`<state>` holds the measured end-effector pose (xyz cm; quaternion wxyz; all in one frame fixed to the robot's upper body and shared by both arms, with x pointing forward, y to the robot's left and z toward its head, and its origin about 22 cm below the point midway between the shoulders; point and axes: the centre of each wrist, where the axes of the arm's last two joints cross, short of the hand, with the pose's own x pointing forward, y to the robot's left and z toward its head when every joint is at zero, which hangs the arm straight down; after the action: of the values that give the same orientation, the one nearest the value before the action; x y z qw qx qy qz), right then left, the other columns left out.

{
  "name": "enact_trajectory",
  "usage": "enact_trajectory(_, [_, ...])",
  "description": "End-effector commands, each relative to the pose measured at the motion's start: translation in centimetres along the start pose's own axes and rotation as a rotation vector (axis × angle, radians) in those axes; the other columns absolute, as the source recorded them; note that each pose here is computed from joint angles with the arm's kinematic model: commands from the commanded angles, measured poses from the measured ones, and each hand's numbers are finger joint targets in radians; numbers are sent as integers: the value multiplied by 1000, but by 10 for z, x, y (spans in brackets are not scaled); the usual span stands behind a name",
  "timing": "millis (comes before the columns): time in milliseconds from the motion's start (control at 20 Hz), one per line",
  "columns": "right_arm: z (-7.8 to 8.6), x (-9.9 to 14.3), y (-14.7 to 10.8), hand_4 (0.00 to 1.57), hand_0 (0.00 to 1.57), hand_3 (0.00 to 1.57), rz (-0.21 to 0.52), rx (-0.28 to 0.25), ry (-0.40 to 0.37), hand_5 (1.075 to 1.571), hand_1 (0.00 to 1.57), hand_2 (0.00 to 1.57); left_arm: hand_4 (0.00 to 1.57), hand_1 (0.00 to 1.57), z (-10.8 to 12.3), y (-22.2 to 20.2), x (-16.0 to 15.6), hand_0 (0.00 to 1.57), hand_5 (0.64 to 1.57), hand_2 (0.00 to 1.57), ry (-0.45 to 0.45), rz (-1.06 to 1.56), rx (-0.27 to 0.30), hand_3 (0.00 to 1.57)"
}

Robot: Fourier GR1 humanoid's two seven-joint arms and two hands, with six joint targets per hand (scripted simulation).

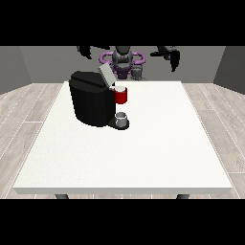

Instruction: Insert the coffee pod into the coffee machine and close the lid

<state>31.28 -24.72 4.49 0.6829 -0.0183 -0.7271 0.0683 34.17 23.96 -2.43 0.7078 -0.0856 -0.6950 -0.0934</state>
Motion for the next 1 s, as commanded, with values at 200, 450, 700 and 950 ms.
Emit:
enact_trajectory(200, [-8, -22, -40, 0, 0, 0, -33, -6, 49, 1571, 0, 0, 0, 0, 20, -18, 12, 0, 1571, 0, -27, 1, 29, 0])
enact_trajectory(450, [-44, 4, -9, 0, 0, 0, -31, -2, -22, 1571, 0, 0, 0, 0, 21, -21, 29, 0, 1571, 0, -82, 24, 35, 0])
enact_trajectory(700, [-45, 4, 6, 0, 0, 0, -5, 45, -42, 1571, 0, 0, 0, 0, 43, 24, 31, 0, 1571, 0, -80, -33, 94, 0])
enact_trajectory(950, [-66, 16, 4, 0, 0, 0, 35, 55, -82, 1571, 0, 0, 0, 0, 39, 22, 51, 0, 1571, 0, -135, -38, 73, 0])
